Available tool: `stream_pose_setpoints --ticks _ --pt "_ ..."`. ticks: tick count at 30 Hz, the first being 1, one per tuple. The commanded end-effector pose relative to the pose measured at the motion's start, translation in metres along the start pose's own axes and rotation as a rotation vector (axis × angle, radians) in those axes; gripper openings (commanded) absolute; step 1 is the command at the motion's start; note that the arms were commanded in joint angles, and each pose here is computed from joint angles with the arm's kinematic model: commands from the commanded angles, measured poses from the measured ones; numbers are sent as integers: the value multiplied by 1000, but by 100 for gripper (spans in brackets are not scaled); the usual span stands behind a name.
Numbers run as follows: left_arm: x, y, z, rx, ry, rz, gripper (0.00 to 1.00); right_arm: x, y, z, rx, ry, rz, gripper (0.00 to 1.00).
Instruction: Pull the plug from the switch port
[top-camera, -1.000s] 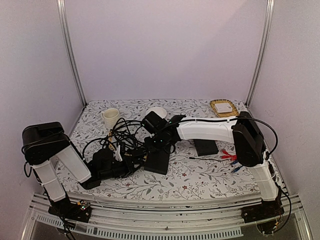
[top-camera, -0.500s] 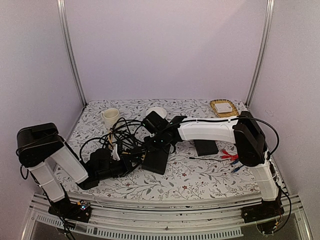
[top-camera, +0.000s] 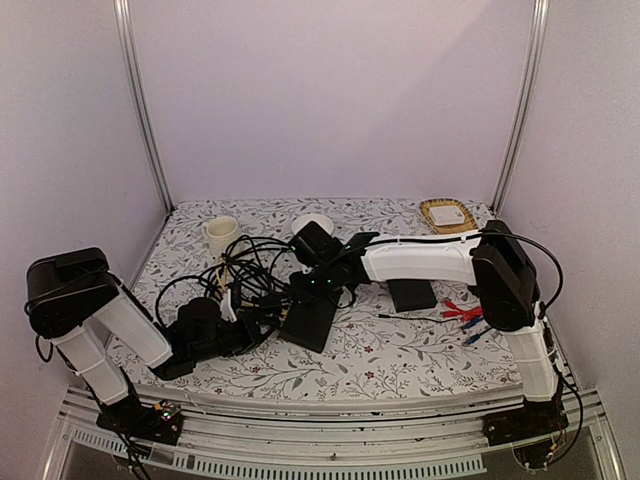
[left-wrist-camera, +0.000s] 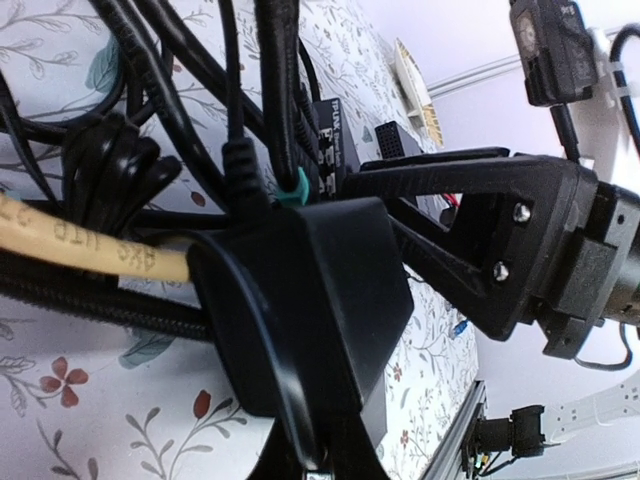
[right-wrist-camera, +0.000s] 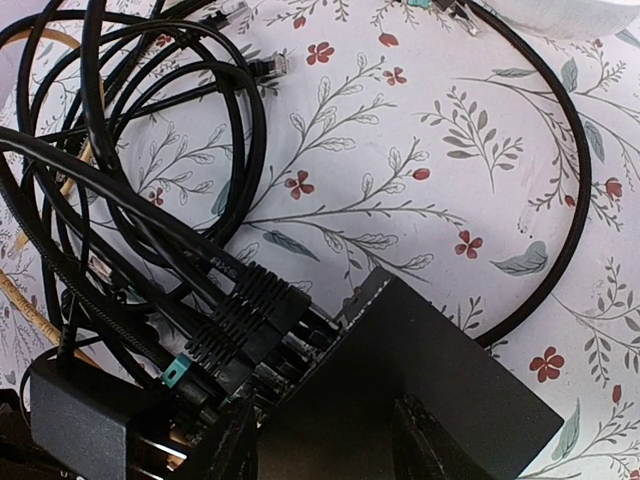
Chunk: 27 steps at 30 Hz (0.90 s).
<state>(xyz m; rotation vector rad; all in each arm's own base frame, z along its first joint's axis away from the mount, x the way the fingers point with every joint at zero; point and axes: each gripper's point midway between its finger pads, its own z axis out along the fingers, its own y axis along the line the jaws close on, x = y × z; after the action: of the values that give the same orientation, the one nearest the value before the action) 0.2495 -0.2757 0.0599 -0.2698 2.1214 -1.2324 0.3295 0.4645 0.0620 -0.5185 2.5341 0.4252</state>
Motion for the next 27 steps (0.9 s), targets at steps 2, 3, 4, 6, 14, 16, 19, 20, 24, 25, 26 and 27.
stream_pose_setpoints --ticks 2,3,4,6,14,16,19,20,24,25,26,27 --pt "-33 -17 -8 53 -148 23 0 96 -70 21 201 332 -27 47" --pt "-33 -16 -8 51 -148 25 0 96 -70 21 201 332 -27 47" --pt "-33 -16 -8 51 -147 26 0 97 -70 22 201 334 -27 47" --pt "-32 -16 -8 48 -144 28 0 97 -71 21 202 334 -28 47" --pt "-33 -15 -9 42 -149 30 0 97 -72 19 199 331 -27 47" --pt "-33 -16 -7 44 -145 32 0 90 -69 16 190 309 -26 47" --pt "-31 -20 -4 56 -133 36 0 75 -63 5 166 267 -22 48" --pt "-31 -22 -2 64 -128 39 0 71 -60 2 158 255 -22 49" --pt "-28 -28 3 94 -108 46 0 64 -50 -8 133 233 -27 53" --pt "-28 -29 3 102 -108 45 0 64 -46 -9 125 230 -32 54" --pt "-27 -30 5 107 -103 43 0 64 -42 -10 118 228 -37 55" --pt "-26 -31 6 112 -98 44 0 63 -37 -11 111 225 -42 56"
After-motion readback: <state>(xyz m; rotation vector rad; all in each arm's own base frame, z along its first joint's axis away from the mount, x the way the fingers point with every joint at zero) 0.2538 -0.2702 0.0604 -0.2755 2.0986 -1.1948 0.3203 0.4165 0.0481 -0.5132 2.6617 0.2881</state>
